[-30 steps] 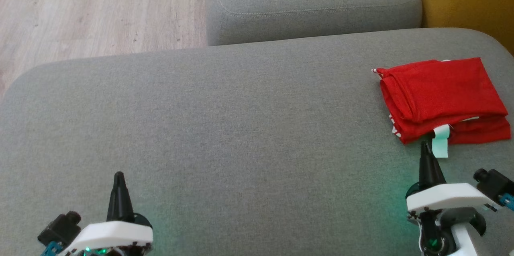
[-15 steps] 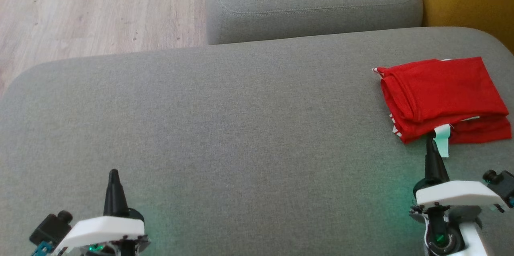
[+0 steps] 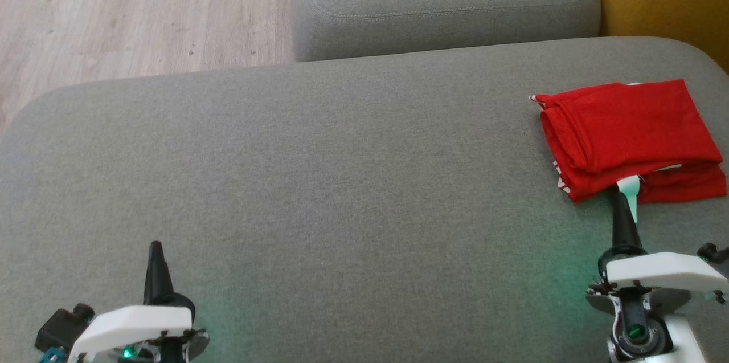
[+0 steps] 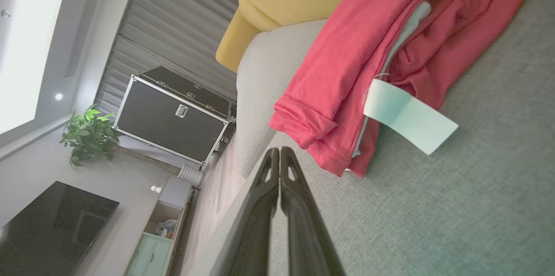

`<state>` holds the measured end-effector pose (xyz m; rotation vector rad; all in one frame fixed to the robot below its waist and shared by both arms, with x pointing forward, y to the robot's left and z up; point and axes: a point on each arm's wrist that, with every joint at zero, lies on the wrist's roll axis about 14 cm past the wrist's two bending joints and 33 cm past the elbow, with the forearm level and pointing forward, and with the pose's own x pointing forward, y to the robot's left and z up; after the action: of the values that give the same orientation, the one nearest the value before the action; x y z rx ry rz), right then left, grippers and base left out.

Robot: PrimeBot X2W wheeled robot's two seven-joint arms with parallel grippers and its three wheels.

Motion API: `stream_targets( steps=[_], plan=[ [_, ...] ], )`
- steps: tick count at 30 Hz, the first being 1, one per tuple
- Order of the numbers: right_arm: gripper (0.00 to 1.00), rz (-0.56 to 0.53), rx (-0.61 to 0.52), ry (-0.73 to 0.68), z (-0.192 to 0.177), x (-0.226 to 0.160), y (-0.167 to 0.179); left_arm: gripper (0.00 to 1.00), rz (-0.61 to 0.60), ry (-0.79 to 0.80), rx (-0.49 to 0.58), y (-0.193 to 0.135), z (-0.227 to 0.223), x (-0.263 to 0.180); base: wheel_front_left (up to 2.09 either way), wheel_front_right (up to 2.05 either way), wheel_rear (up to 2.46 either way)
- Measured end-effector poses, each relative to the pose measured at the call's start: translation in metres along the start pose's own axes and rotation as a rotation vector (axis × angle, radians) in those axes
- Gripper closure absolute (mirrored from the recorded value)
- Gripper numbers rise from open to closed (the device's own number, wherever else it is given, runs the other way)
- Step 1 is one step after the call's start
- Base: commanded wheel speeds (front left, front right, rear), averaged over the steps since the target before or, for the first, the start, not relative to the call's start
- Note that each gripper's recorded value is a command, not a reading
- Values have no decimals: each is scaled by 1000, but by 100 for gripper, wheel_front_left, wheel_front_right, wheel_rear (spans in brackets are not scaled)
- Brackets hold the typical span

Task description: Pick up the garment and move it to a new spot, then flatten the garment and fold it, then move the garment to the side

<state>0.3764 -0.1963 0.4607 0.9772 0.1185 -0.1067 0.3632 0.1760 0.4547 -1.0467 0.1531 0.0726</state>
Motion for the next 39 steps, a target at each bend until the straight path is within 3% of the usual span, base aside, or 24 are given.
stream_targets(
  steps=[39],
  plan=[
    [100, 47, 435, -12, 15, 1, 10, 100, -32, -7, -385, -7, 16, 6, 0, 0, 0]
  ],
)
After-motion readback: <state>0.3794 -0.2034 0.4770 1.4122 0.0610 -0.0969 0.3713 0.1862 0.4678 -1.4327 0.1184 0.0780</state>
